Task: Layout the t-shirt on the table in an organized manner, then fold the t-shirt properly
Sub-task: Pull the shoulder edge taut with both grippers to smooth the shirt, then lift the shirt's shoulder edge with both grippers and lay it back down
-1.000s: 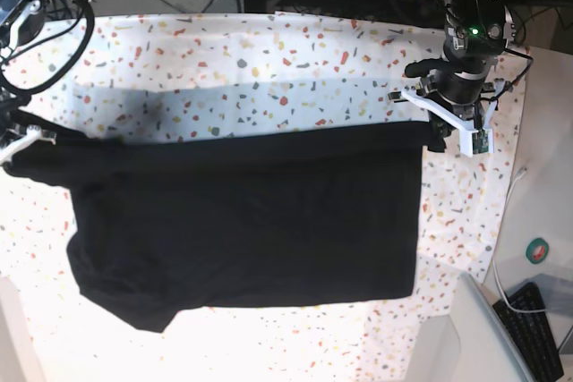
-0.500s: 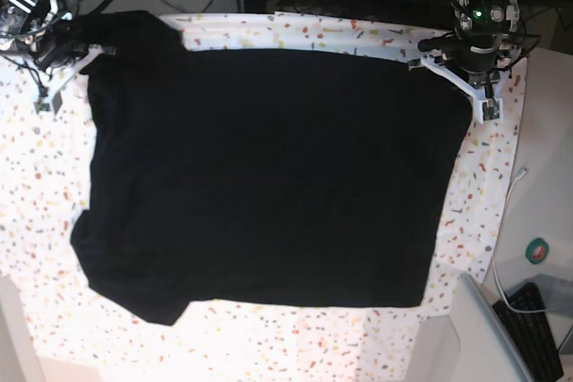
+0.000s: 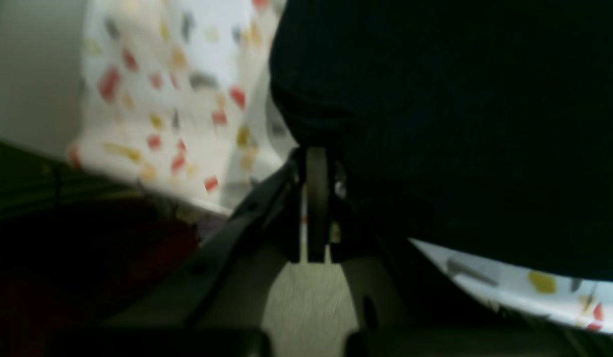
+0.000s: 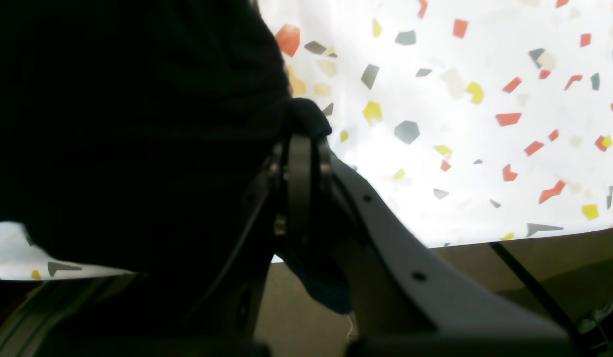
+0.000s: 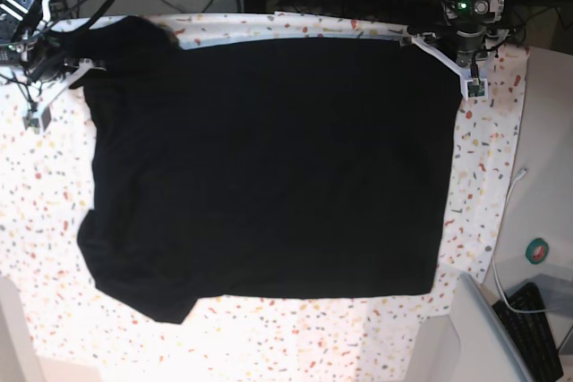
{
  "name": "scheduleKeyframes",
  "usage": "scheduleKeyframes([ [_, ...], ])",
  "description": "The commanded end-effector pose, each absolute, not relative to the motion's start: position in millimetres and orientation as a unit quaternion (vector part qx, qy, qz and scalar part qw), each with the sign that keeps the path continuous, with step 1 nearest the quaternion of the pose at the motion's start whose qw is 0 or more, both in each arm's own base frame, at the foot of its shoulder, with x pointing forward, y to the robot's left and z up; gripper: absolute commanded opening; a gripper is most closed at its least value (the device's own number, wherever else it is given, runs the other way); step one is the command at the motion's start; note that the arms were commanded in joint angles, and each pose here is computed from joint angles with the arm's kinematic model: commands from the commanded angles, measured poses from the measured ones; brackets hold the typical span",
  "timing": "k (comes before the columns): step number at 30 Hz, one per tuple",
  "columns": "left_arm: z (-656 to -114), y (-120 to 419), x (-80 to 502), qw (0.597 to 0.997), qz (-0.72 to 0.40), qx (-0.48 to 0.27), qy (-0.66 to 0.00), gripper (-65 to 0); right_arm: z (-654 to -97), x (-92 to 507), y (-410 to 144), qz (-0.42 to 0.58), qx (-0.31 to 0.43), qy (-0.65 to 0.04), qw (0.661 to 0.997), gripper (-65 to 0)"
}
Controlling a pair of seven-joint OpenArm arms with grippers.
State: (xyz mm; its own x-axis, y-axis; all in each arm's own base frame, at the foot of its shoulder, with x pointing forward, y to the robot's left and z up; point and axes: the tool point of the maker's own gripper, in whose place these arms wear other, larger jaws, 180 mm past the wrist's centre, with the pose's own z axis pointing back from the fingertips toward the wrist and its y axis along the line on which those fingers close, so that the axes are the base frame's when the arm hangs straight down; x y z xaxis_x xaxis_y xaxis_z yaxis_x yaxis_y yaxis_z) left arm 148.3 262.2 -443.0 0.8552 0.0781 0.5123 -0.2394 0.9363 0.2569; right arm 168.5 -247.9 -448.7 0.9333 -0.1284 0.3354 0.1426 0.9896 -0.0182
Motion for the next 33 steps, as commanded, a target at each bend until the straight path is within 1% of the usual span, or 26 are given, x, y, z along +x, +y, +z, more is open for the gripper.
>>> scheduleKeyframes([
  [1, -435, 269, 153, 0.944, 0.081, 0.169, -0.27, -65.0, -443, 171, -253, -0.066, -0.03, -0.18, 0.981, -65.0],
  [9, -438, 262, 152, 0.946, 0.088, 0.162, -0.267, -65.0, -447, 157, -251, -0.061, -0.031, -0.165, 0.984, -65.0],
  [12, -439, 258, 150, 0.946, 0.094, 0.158, -0.266, -65.0, -445, 155, -247, -0.06, -0.029, -0.169, 0.983, -65.0],
  [20, -443, 245, 157, 0.952, 0.118, 0.137, -0.247, -65.0, -425, 171, -249, -0.055, -0.04, -0.217, 0.974, -65.0],
  [24, -437, 241, 167, 0.95, 0.113, 0.134, -0.259, -65.0, -410, 185, -272, -0.085, -0.062, -0.261, 0.959, -65.0],
  [27, -418, 222, 205, 0.941, 0.09, 0.119, -0.304, -65.0, -373, 222, -297, -0.088, -0.093, -0.316, 0.94, -65.0],
  [29, -402, 209, 239, 0.931, 0.072, 0.11, -0.34, -65.0, -346, 251, -312, -0.088, -0.107, -0.336, 0.932, -65.0],
  [31, -374, 194, 286, 0.913, 0.05, 0.109, -0.39, -65.0, -315, 287, -328, -0.093, -0.115, -0.364, 0.92, -65.0],
  [33, -335, 176, 334, 0.887, 0.023, 0.107, -0.448, -65.0, -287, 326, -338, -0.092, -0.11, -0.397, 0.907, -65.0],
])
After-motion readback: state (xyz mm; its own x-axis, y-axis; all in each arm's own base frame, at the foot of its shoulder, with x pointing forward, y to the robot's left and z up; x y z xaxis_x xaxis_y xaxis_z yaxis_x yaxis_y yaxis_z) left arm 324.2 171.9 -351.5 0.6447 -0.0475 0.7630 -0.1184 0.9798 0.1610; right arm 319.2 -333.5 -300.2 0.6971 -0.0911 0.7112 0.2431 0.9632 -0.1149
